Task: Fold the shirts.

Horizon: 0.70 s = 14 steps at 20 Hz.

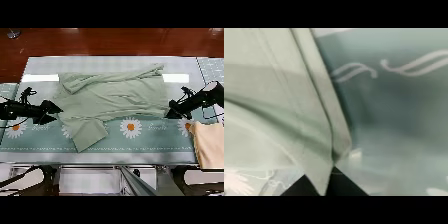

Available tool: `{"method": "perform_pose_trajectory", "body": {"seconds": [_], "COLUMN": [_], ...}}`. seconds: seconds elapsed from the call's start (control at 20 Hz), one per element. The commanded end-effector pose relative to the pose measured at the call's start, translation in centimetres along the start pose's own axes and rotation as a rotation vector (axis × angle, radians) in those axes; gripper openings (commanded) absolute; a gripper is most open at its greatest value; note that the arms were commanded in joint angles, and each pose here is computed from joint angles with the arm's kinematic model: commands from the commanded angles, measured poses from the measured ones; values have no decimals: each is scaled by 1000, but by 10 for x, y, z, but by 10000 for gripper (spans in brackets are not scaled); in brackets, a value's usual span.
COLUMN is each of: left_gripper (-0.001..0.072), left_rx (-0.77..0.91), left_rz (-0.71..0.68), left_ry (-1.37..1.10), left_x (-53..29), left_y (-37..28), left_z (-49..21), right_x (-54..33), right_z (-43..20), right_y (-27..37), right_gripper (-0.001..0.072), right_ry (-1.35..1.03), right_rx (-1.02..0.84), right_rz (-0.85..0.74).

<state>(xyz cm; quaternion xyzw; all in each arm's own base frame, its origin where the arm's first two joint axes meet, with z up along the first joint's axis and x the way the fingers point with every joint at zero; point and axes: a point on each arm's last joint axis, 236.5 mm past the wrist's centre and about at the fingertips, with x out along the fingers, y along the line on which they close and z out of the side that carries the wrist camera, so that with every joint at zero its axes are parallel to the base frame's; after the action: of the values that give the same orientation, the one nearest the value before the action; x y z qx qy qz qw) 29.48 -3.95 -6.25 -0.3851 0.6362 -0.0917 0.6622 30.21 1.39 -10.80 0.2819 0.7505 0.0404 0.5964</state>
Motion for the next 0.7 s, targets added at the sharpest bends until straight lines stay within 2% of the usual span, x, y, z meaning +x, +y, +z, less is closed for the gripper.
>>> {"method": "perform_pose_trajectory", "body": {"seconds": [0.0, 0.2, 0.65], "left_gripper": [703, 703, 703], "left_rx": [4, 32, 29], "left_rz": [-2, -4, 0], "left_ry": [9, 12, -2], "left_x": [0, 0, 0], "left_y": [-1, -1, 0], "left_z": [-2, -3, 0], "right_x": [-18, -47, -54], "right_z": [-1, 1, -3], "right_y": [17, 39, 42], "right_gripper": [12, 13, 13], "right_ry": [6, -67, -73], "right_rx": [-37, -63, -92], "right_rz": [36, 74, 73]}}
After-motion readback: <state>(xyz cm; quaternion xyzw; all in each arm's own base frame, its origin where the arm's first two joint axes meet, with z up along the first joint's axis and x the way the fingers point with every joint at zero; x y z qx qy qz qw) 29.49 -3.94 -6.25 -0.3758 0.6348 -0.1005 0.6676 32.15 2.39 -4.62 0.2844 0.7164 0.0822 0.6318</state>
